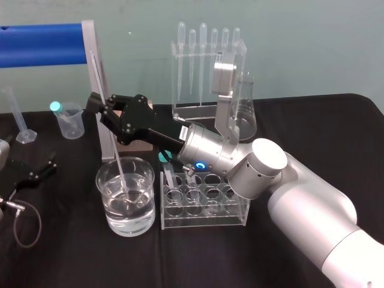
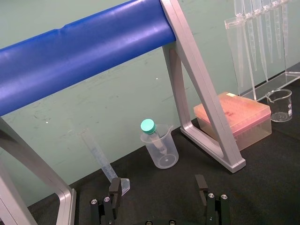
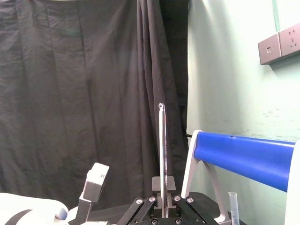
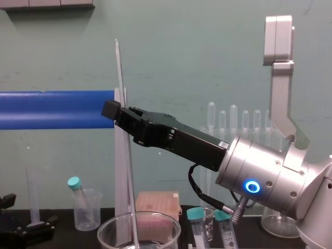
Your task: Hold the thermometer with one hand and immerse one end into the beaker, then reinsert it into the test tube rack.
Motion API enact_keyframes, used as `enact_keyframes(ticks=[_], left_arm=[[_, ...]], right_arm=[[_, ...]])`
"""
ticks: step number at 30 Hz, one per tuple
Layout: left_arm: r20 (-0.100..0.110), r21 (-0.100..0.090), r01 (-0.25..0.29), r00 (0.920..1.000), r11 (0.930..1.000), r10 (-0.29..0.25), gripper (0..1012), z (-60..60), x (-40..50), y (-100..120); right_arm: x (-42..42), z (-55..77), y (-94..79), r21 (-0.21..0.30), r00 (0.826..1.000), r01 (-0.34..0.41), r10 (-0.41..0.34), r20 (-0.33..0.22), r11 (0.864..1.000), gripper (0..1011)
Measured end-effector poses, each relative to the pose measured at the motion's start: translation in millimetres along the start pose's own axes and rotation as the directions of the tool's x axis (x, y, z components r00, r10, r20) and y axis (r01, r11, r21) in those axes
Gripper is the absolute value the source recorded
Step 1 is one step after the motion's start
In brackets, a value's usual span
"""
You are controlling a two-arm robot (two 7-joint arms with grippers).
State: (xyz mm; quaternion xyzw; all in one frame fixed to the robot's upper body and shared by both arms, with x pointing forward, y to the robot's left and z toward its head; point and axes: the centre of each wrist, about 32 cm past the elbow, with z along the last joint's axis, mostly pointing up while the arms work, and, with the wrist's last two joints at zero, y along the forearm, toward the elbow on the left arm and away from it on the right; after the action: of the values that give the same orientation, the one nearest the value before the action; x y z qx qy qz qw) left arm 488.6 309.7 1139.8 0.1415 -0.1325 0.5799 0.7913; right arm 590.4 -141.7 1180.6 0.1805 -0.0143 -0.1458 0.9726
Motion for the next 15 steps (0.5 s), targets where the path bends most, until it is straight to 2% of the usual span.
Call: enact_keyframes(ticks=[15], left_arm=[[0.000, 0.000, 0.000, 1.0000, 1.0000, 0.000, 1008, 0.0, 0.0, 0.0]], right_arm=[[0.0, 0.0, 0.0, 0.000, 1.000, 0.000, 0.000, 0.000, 1.000, 56]])
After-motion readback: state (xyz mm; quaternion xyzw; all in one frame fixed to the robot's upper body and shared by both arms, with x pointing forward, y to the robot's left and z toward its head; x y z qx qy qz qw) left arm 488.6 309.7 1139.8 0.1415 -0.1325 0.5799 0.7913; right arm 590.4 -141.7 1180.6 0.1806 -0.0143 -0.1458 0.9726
